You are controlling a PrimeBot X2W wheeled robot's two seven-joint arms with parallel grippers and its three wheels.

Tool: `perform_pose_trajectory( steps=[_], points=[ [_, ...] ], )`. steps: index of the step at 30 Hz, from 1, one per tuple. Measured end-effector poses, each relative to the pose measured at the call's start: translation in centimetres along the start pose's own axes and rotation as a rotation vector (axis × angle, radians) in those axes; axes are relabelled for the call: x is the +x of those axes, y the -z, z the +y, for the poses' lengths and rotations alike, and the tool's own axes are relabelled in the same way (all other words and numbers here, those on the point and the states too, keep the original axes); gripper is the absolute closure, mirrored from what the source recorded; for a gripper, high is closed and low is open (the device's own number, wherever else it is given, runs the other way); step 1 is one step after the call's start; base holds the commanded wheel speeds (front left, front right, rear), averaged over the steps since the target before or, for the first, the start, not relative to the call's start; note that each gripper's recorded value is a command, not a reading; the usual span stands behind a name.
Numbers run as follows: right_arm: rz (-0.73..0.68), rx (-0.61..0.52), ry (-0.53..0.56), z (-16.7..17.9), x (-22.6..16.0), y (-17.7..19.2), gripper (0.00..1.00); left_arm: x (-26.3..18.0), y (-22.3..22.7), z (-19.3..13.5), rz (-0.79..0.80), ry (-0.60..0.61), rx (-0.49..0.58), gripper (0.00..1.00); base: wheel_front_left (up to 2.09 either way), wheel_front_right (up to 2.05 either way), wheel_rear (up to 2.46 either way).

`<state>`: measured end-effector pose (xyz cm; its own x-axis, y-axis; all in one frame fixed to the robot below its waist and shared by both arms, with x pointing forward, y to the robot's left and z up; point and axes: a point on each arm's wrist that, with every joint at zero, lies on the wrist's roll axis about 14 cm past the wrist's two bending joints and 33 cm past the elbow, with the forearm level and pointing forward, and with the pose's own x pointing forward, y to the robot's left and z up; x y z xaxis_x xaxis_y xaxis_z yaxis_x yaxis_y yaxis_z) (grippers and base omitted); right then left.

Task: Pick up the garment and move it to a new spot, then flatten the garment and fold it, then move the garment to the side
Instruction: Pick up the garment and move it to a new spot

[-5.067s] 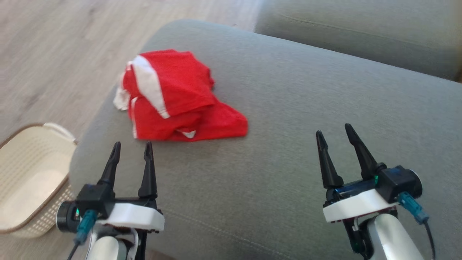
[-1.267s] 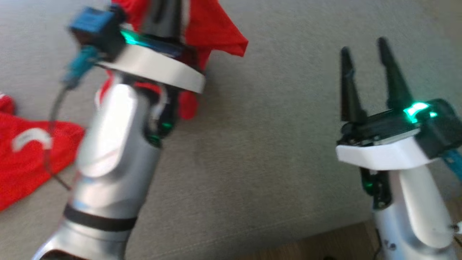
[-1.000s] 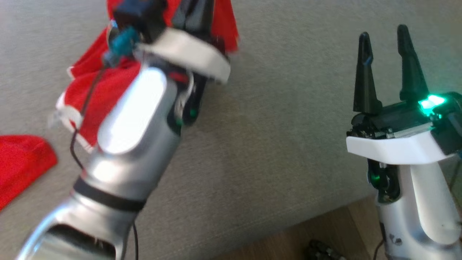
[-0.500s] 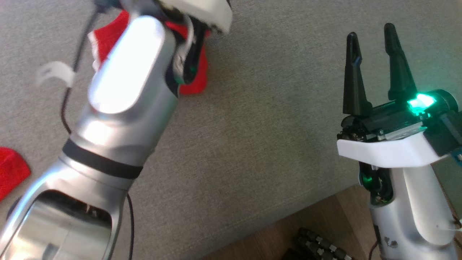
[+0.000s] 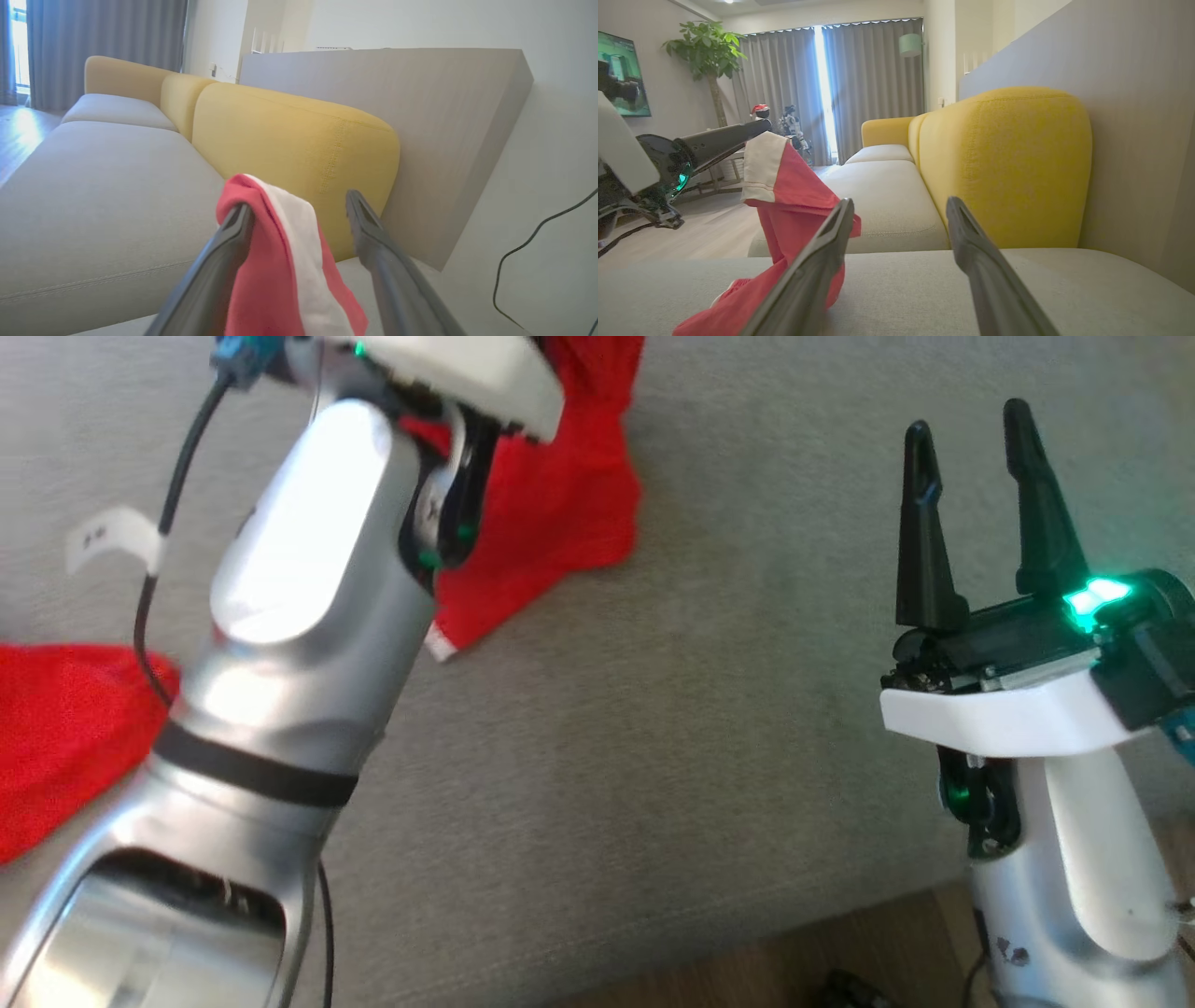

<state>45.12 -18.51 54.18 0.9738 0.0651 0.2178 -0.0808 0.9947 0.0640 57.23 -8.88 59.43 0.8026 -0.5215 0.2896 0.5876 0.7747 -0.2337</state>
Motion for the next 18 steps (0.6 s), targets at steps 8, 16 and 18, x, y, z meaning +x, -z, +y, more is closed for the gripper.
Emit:
perform_pose_trajectory(
  steps=[8, 16, 18],
  points=[
    [-0.009, 0.024, -0.074, 3.0, 0.5, -0.1, 0.0, -5.3, -0.2, 3.5, 0.071, -0.071, 0.077, 0.0, 0.0, 0.0, 0.0],
    [-0.013, 0.055, -0.155, 6.3, 0.4, -0.4, 0.0, -9.7, -0.5, 4.1, 0.134, -0.075, 0.137, 0.0, 0.0, 0.0, 0.0],
    [-0.027, 0.059, -0.175, 7.1, 0.4, -1.0, 0.0, -10.3, -0.4, 3.4, 0.148, -0.059, 0.153, 0.0, 0.0, 0.0, 0.0]
  ],
)
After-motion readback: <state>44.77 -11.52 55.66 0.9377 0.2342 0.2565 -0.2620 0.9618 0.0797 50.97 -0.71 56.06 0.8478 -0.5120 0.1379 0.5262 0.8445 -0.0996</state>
